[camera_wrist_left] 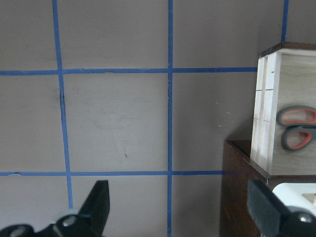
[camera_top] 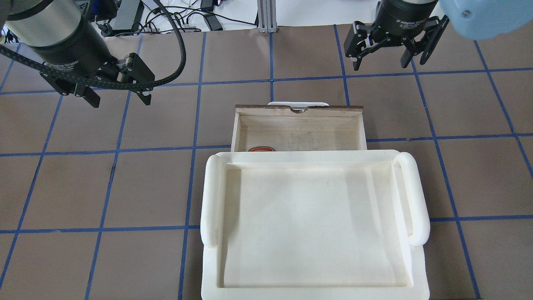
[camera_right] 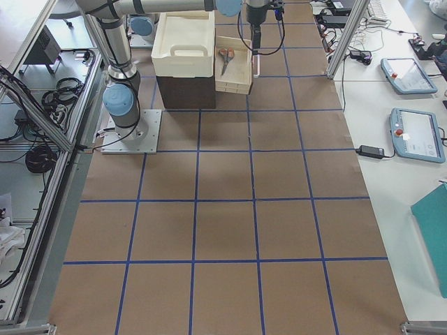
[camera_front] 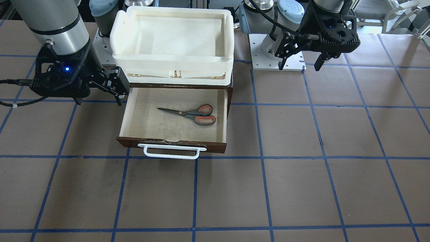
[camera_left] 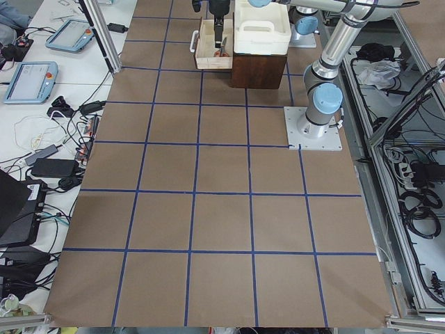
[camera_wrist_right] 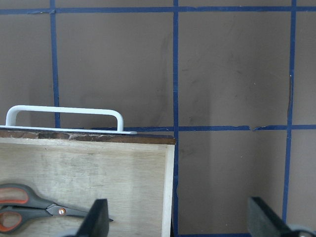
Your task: Place scissors in drawer with both arms
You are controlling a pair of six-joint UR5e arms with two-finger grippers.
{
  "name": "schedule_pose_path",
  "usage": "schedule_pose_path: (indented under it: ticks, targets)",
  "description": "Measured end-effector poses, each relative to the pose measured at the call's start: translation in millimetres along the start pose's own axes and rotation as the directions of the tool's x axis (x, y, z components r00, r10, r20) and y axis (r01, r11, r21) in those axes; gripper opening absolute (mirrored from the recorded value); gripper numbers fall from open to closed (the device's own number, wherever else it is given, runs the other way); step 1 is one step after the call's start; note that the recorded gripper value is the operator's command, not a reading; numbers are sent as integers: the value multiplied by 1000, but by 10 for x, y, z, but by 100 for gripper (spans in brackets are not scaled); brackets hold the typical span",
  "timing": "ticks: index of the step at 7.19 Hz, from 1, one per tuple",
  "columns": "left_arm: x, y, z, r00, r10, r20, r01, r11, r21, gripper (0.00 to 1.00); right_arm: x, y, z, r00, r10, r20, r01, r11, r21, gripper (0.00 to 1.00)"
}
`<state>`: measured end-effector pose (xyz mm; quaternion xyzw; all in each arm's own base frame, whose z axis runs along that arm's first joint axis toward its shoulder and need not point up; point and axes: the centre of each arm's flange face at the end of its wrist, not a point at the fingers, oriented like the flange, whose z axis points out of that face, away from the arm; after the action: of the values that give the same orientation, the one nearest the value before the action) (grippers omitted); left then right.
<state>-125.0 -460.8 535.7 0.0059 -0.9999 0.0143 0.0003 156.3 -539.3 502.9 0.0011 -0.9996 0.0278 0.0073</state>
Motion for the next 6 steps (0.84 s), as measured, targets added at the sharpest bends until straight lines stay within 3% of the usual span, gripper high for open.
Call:
schedule_pose_path:
  ticks: [6]
  targets:
    - [-31, -64, 70, 1000, 12, 3, -12, 1000, -9, 100, 1, -2, 3, 1000, 1, 1, -1, 1000, -1, 100]
